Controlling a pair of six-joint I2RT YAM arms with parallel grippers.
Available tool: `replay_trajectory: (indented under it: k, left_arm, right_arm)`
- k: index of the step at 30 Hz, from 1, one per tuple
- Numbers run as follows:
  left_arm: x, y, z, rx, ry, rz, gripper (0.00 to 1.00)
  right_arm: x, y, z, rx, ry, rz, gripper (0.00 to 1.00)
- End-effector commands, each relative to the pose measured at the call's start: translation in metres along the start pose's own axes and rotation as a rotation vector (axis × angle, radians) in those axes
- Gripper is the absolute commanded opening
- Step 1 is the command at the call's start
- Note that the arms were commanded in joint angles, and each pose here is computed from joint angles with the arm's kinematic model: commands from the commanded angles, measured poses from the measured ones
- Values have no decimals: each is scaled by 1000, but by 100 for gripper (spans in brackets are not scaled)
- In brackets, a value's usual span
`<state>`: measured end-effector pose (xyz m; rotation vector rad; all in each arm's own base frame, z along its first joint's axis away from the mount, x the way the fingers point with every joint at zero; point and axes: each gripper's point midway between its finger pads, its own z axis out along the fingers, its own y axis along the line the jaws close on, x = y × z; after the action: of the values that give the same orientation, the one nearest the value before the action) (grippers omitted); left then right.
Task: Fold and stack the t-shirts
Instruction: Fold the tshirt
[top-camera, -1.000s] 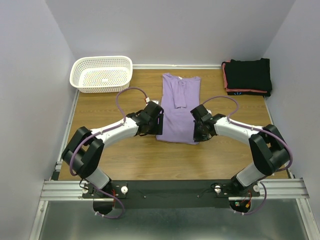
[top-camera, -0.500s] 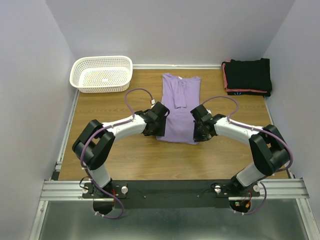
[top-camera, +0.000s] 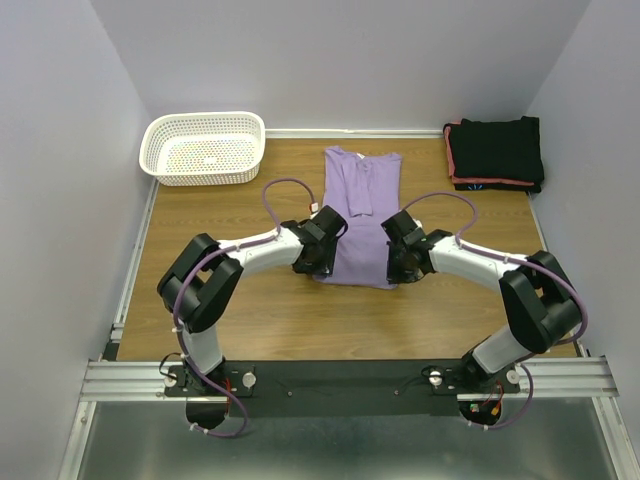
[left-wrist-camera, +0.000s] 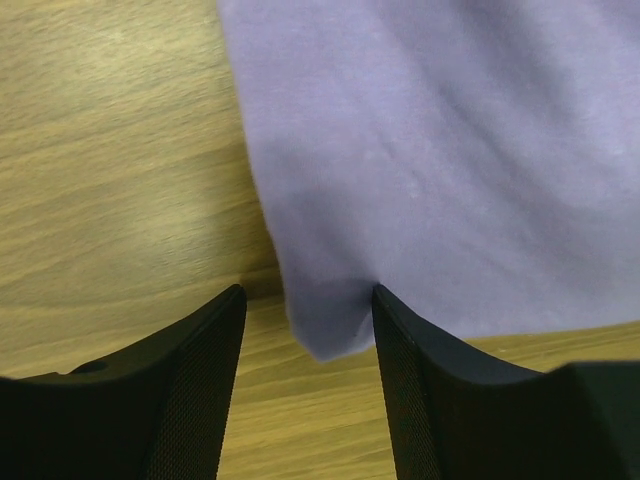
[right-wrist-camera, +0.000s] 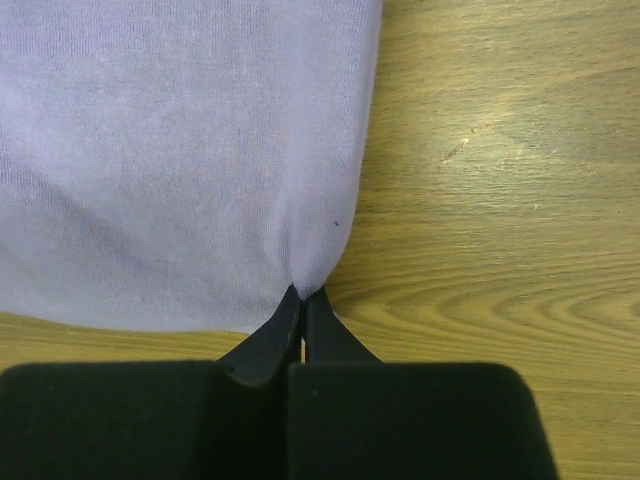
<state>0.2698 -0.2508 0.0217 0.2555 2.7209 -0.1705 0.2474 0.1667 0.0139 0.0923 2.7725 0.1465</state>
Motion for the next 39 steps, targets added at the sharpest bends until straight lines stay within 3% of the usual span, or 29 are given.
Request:
replay_trajectory:
  k: [1, 12, 15, 19, 31, 39]
  left_arm:
    - [17, 6, 9, -40, 63, 27, 60]
    - [40, 5, 23, -23, 135, 53, 45]
    - [42, 4, 24, -18, 146, 60, 31]
    - [40, 5, 20, -19, 132, 56, 0]
    - [43, 10, -14, -2, 116, 57, 0]
    - [108, -22, -84, 140, 178, 90, 0]
  right_arm:
    - [51, -44, 12, 166, 146, -63, 1]
    - [48, -43, 10, 160, 133, -64, 1]
    - [47, -43, 10, 161, 131, -72, 1]
    - [45, -42, 8, 152, 123, -79, 0]
    - [51, -21, -20, 27, 165, -82, 1]
    - [109, -13, -87, -89, 294, -95, 1]
